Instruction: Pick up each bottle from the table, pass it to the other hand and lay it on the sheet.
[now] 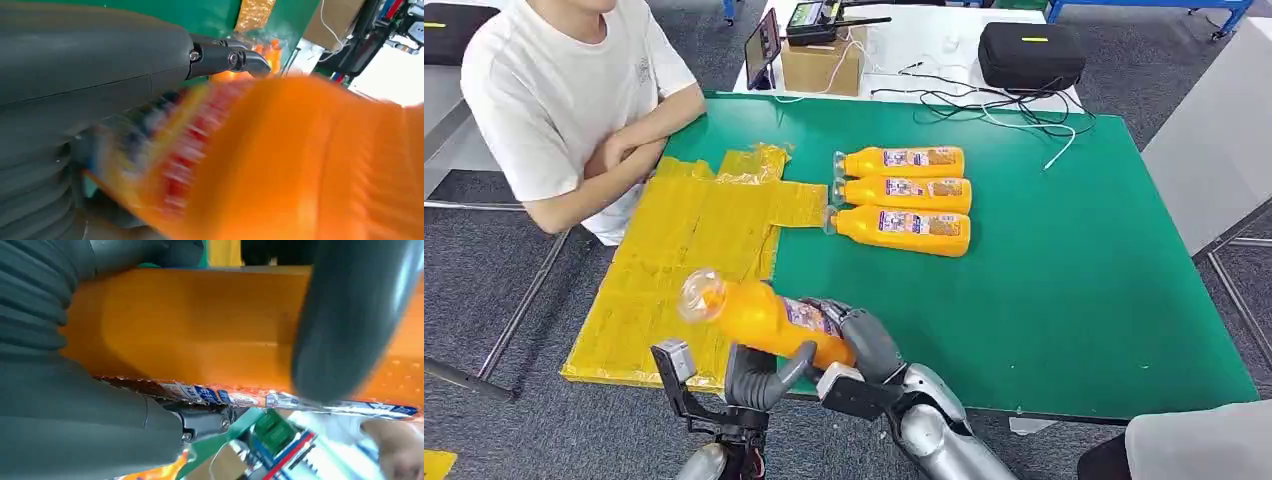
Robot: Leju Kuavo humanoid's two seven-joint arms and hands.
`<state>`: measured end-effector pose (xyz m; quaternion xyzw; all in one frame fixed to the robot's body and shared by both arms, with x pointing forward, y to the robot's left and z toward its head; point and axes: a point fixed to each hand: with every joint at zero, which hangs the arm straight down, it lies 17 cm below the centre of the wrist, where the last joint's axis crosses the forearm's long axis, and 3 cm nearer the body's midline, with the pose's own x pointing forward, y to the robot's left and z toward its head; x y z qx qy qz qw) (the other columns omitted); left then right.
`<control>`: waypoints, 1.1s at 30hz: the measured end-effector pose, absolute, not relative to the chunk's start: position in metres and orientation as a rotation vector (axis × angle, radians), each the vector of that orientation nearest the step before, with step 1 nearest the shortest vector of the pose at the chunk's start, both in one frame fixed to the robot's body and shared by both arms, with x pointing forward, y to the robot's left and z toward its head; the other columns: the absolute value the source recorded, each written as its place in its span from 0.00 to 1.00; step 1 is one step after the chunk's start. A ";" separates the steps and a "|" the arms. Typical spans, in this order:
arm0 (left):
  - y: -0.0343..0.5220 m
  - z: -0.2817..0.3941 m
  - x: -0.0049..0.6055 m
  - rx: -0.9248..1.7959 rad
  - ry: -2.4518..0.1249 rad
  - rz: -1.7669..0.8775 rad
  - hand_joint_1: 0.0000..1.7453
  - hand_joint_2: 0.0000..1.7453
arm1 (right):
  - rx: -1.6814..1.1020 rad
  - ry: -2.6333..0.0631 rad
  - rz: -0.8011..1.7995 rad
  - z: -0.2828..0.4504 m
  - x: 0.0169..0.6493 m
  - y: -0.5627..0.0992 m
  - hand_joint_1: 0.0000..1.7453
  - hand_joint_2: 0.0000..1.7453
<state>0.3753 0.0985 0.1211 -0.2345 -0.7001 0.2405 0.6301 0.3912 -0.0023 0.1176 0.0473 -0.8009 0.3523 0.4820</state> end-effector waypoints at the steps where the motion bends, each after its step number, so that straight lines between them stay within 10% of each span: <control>1: 0.099 0.121 0.375 -0.534 -1.603 0.552 0.00 1.00 | 0.120 -1.950 0.873 0.115 0.388 0.001 1.00 1.00; 8: 0.101 0.121 0.374 -0.534 -1.605 0.555 0.00 1.00 | 0.097 -1.970 0.972 0.110 0.378 0.015 1.00 1.00; 9: 0.101 0.121 0.374 -0.538 -1.600 0.557 0.87 1.00 | 0.091 -1.982 0.983 0.111 0.377 0.016 1.00 1.00; 10: 0.100 0.120 0.374 -0.552 -1.588 0.561 1.00 1.00 | 0.090 -1.992 0.991 0.113 0.375 0.018 0.92 1.00; 11: 0.099 0.119 0.373 -0.570 -1.577 0.565 1.00 1.00 | 0.092 -2.002 0.993 0.114 0.373 0.019 0.01 1.00; 33: 0.111 0.177 0.346 -1.062 -1.660 0.673 1.00 1.00 | 0.296 -2.159 0.673 0.178 0.354 0.008 0.00 1.00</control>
